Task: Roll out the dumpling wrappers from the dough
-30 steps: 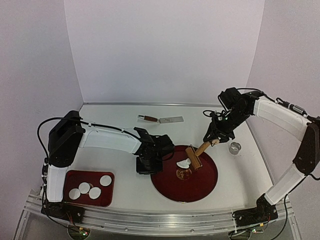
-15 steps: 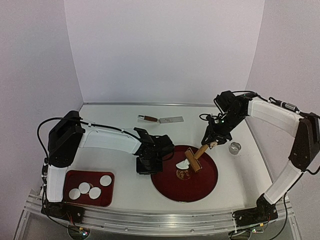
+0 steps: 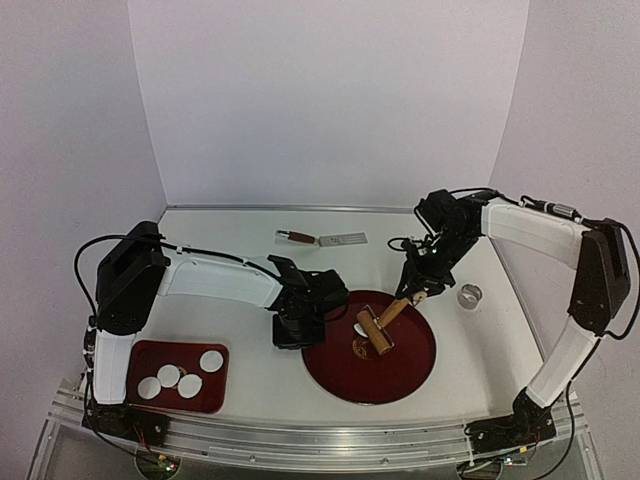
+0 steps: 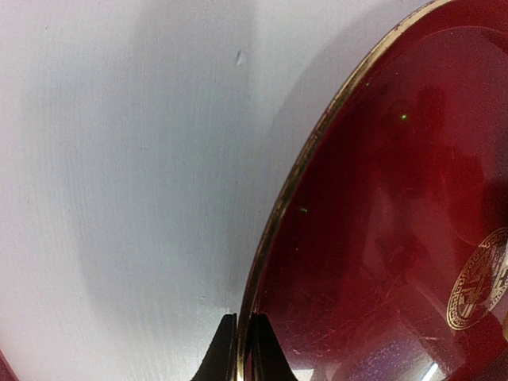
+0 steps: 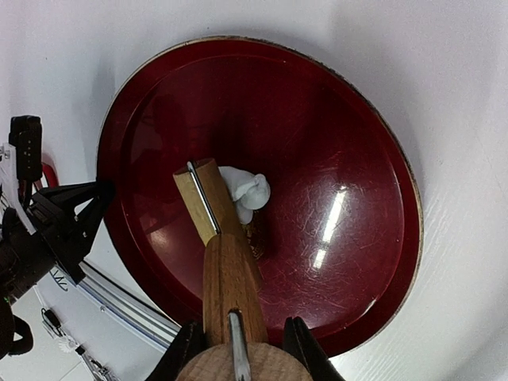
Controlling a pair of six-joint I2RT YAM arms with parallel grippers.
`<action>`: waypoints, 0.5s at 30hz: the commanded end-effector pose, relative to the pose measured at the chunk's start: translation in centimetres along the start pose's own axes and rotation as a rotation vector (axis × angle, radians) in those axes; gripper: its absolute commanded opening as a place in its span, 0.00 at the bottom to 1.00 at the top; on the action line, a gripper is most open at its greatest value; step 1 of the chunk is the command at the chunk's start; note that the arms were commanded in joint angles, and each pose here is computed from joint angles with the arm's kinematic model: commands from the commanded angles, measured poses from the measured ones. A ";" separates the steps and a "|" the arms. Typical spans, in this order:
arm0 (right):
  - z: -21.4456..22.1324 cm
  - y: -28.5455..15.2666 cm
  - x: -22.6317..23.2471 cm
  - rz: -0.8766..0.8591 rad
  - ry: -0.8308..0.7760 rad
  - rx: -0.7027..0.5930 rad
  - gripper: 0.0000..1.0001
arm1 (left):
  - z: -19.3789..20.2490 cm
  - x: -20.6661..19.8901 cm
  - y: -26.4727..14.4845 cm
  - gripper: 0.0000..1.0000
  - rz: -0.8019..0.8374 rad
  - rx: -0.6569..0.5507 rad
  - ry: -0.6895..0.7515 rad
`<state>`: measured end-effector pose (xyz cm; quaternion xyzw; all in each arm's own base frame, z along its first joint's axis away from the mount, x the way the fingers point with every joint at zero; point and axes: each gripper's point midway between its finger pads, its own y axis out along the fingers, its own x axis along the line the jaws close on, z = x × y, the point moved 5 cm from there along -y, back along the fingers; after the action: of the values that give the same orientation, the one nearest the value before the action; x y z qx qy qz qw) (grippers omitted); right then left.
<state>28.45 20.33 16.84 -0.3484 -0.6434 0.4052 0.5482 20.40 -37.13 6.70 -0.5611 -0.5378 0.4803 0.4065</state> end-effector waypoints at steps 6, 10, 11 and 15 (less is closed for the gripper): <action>-0.5 0.4 -2.2 0.210 0.004 -0.021 0.00 | 1.0 2.6 1.0 0.00 -0.129 0.035 0.021; -0.6 -0.1 -3.4 0.312 0.021 -0.030 0.00 | 1.0 2.7 1.0 0.00 -0.136 0.036 0.020; -0.7 -0.1 -3.6 0.329 0.023 -0.029 0.00 | 1.0 2.8 1.0 0.00 -0.138 0.036 0.018; -0.6 0.8 -4.5 0.378 0.032 0.008 0.00 | 1.1 3.0 1.0 0.00 -0.143 0.037 0.015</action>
<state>28.85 20.18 16.70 -0.3818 -0.6297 0.4298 0.5225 20.54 -37.51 6.77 -0.5662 -0.5347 0.4846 0.3982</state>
